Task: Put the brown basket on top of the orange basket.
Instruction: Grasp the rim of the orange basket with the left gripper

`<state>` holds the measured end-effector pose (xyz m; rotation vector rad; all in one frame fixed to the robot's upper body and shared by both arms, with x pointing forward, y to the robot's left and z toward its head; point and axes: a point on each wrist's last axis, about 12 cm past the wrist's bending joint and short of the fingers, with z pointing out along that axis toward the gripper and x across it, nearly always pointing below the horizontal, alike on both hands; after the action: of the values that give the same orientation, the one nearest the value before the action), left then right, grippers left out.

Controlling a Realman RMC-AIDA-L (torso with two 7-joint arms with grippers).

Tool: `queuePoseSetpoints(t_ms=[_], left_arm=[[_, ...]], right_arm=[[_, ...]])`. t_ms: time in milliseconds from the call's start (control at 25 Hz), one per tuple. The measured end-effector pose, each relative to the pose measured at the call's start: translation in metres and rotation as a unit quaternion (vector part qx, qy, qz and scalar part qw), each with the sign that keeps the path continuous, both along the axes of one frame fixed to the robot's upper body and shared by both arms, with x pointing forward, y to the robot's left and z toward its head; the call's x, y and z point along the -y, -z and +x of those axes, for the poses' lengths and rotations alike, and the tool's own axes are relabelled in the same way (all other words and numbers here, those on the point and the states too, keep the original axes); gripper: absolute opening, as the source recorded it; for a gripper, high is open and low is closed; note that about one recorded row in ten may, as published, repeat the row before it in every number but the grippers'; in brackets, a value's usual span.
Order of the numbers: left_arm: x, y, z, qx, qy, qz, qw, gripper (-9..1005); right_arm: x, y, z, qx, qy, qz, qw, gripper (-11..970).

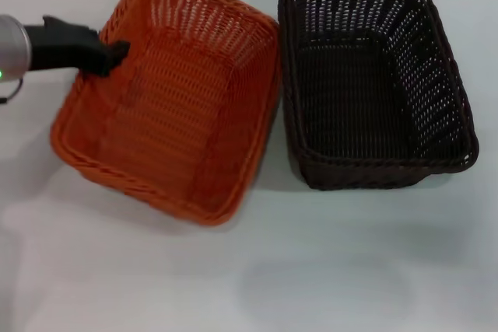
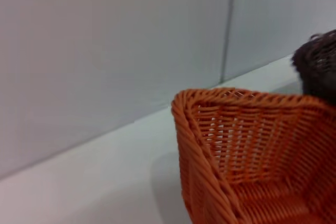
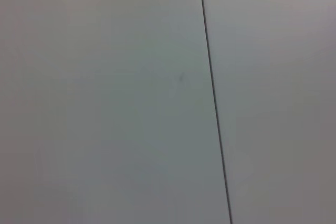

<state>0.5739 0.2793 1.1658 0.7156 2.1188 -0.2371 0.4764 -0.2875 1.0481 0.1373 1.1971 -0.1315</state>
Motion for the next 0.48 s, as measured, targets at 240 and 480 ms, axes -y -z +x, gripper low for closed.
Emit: queuePoseSetpoints(t_ms=[240,480], left_arm=[[-0.021,-0.015,0.012,0.017,0.094,-0.026,0.995,231],[-0.022,-0.017,0.026,0.011,0.224,-0.067,0.972,198]], right_arm=[[-0.004,0.000,-0.001,0.002,-0.008,0.001,1.000,830],[-0.007,0.000,-0.002,0.002,-0.016,0.002,1.000,829]])
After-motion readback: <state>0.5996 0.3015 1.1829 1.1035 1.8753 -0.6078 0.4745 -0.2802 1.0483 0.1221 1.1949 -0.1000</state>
